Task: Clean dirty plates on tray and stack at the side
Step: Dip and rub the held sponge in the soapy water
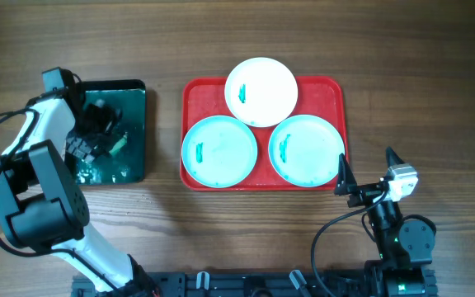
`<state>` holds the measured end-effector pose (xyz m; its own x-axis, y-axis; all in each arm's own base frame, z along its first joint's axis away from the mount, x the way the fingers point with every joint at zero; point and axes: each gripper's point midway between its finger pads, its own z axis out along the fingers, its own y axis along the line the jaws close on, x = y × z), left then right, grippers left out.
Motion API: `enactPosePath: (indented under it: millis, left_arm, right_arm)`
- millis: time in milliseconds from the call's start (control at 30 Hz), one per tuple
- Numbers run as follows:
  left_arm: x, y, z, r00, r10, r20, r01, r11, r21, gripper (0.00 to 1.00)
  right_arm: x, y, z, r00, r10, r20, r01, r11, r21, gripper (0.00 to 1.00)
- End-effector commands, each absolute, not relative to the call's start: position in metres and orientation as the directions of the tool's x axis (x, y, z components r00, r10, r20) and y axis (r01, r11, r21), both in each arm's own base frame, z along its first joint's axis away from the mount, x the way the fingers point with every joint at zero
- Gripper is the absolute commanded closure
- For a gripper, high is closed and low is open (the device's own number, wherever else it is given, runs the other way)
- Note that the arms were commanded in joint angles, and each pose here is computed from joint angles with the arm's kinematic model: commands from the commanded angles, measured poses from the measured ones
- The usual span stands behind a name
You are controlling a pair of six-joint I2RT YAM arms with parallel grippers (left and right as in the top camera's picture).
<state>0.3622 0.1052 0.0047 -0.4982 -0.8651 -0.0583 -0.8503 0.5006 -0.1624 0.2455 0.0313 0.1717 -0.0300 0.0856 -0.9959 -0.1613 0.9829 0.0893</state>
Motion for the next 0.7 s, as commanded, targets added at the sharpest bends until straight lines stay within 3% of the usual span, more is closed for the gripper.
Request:
enactPosePath:
  millis: [0,133,200,333,367,400,433,533,600,667]
  left_arm:
    - [0.3529,0.1151,-0.0127,-0.493,-0.866,-0.08,-0.862,0.499,-0.093,0.01]
    - [0.3535,0.1153,-0.0127,-0.493,-0.866,-0.082,-0.861,0.499,-0.095,0.15]
    - [0.3536,0.1152,-0.0127,-0.493,-0.866,-0.082,-0.861,0.499,-0.095,0.29]
    - [0.3535,0.1152,-0.0127,-0.493,-0.866,-0.081,-0.861,0.499,-0.095,0.33]
    - [0.3535,0.1152,-0.0127,-0.493,-0.866,-0.081,-0.861,0.499,-0.095,0.42]
    - [0.3531,0.1151,-0.0127,-0.493,-0.866,-0.08,-0.861,0.499,-0.094,0.62]
    - [0.353,0.115,-0.0127,-0.493,-0.866,-0.08,-0.862,0.499,-0.094,0.74]
    - [0.3542,0.112,-0.0125,-0.495,-0.866,-0.068,-0.86,0.499,-0.109,0.82]
    - [0.355,0.1124,-0.0107,-0.494,-0.867,-0.068,-0.86,0.499,-0.11,0.96]
    - [0.3582,0.1066,-0.0037,-0.497,-0.866,-0.051,-0.855,0.499,-0.145,0.96]
  right_arm:
    - [0.2463,0.0271,0.1719,-0.025,0.077,-0.997,-0.14,0.987,0.08,0.0]
    - [0.2463,0.0271,0.1719,-0.025,0.078,-0.997,-0.14,0.987,0.08,0.0]
    - [0.2463,0.0271,0.1719,-0.025,0.077,-0.997,-0.14,0.987,0.08,0.0]
    - [0.2463,0.0271,0.1719,-0.025,0.077,-0.997,-0.14,0.987,0.08,0.0]
    - [0.2463,0.0271,0.1719,-0.025,0.077,-0.997,-0.14,0.987,0.08,0.0]
    - [0.2463,0.027,0.1719,-0.025,0.077,-0.997,-0.139,0.987,0.08,0.0]
    - [0.2463,0.027,0.1719,-0.025,0.077,-0.997,-0.14,0.987,0.08,0.0]
    - [0.2463,0.0271,0.1719,-0.025,0.077,-0.997,-0.14,0.987,0.08,0.0]
    - [0.2463,0.0271,0.1719,-0.025,0.077,-0.997,-0.14,0.987,0.08,0.0]
    - [0.2463,0.0271,0.1719,-0.025,0.077,-0.997,-0.14,0.987,0.08,0.0]
